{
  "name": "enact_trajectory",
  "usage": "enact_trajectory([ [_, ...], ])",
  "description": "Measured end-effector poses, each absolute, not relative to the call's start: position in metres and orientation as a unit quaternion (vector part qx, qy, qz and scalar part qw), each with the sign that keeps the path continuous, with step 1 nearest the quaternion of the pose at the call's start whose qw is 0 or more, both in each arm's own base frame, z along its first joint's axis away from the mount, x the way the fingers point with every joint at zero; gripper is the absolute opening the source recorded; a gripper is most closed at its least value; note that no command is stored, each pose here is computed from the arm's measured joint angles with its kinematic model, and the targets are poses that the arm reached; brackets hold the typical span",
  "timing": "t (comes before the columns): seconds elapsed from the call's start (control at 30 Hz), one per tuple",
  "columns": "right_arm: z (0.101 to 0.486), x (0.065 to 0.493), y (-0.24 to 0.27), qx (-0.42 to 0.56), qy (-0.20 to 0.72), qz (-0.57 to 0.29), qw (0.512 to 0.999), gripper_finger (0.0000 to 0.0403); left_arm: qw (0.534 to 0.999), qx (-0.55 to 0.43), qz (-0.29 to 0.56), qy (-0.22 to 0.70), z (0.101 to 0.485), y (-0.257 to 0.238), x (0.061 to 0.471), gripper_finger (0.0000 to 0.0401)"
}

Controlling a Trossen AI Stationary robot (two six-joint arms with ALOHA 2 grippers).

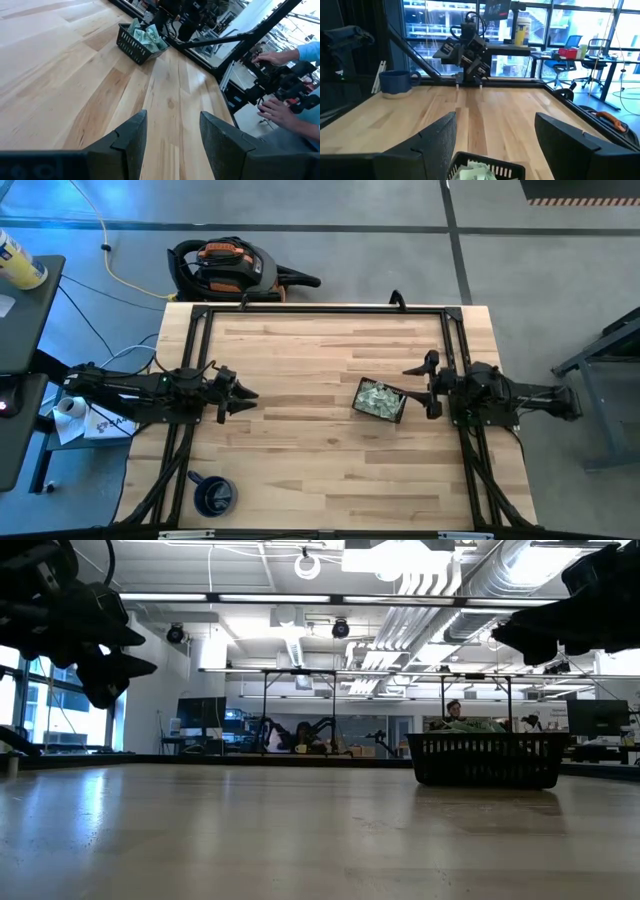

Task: Pick and place Stevia / Truvia into bins
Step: Return to Home Position

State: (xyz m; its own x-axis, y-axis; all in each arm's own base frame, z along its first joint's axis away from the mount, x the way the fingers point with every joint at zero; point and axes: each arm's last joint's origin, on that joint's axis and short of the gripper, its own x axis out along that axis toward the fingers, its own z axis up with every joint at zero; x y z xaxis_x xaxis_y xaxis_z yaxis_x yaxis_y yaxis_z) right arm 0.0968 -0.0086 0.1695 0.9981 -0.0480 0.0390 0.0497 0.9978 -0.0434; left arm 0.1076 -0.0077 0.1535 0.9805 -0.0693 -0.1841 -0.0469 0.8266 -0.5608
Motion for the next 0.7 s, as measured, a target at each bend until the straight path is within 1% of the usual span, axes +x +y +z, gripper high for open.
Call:
enact_trajectory([
  [0.2,0.1689,0.0972,-0.0084,0.022,-0.016,-0.027,0.999,0.0259,0.951,-0.294,-0.006,0.099,0.1535,-0.0078,0.1076,0.0216],
  [0.7,0.1680,0.0976,-0.0089,0.022,-0.012,-0.034,0.999,0.0259,0.951,-0.294,-0.006,0.099,0.1535,-0.0078,0.1076,0.0216],
])
